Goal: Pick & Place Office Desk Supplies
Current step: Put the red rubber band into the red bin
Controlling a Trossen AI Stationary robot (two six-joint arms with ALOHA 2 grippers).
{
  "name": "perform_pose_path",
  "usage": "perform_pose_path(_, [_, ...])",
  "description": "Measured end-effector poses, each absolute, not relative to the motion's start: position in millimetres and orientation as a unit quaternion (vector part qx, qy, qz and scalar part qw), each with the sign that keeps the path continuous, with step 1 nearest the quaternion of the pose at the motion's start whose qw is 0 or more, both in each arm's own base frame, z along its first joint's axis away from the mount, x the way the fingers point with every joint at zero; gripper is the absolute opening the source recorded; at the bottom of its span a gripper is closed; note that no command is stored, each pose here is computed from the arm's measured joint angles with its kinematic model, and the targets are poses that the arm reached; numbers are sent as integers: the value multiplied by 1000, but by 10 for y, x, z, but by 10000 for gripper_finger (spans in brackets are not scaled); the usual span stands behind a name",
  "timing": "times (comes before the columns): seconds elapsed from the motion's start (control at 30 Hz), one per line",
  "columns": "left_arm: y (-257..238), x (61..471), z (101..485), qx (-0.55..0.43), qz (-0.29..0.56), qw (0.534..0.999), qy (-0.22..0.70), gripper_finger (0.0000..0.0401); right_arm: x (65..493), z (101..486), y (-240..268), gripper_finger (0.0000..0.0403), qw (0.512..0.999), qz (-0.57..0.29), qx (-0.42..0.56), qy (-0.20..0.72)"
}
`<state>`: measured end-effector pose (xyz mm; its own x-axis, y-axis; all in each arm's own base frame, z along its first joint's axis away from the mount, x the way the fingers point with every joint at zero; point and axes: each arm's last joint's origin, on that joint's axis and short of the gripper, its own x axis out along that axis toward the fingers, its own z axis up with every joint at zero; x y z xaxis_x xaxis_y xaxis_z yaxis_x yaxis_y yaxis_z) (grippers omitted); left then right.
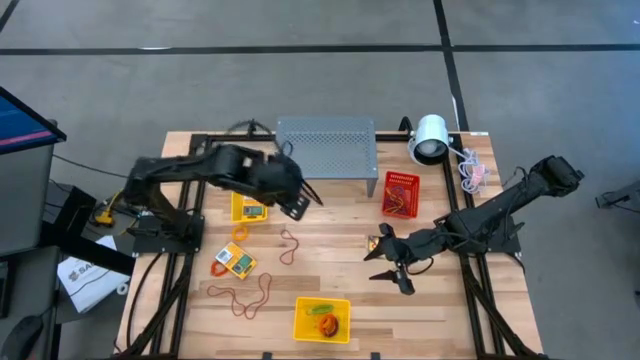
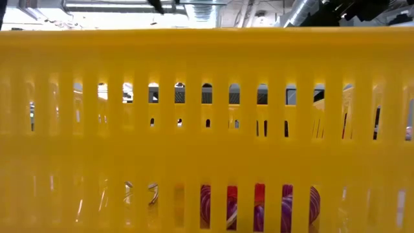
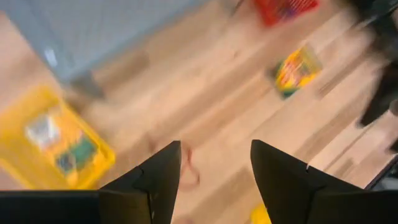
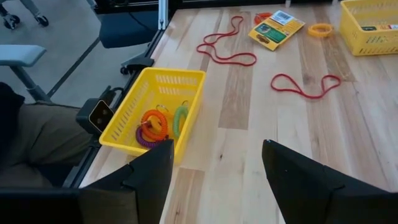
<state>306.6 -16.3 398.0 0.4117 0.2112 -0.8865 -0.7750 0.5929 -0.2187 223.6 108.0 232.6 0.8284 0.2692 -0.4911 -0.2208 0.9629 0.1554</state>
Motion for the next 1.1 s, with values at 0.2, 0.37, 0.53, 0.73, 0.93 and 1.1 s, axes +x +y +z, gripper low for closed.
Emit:
perform_pose_path(0.2, [-258,3273,3632,-318,353,720,505,190,2186,2296,1142,240,949,141,36,280])
perform_pose_path(0.37, [-324,3464,3402,-313,366,704,522,190,2167,2305,1189,240,950,147,34,274])
perform_pose_path(0.53, [-452,3634,3133,-301,374,686,547,190,2135,2354,1250,240,961,130,1,243])
perform_pose_path(0.73, [-610,3852,2787,-290,379,677,561,190,1894,2630,1278,240,974,142,-22,175])
perform_pose_path(0.93, [-709,3987,2478,-288,388,654,581,190,1543,2888,1178,240,974,177,-13,139])
perform_pose_path(1.1, [-792,4079,2290,-304,381,643,590,190,1345,2939,1119,240,973,181,-10,144])
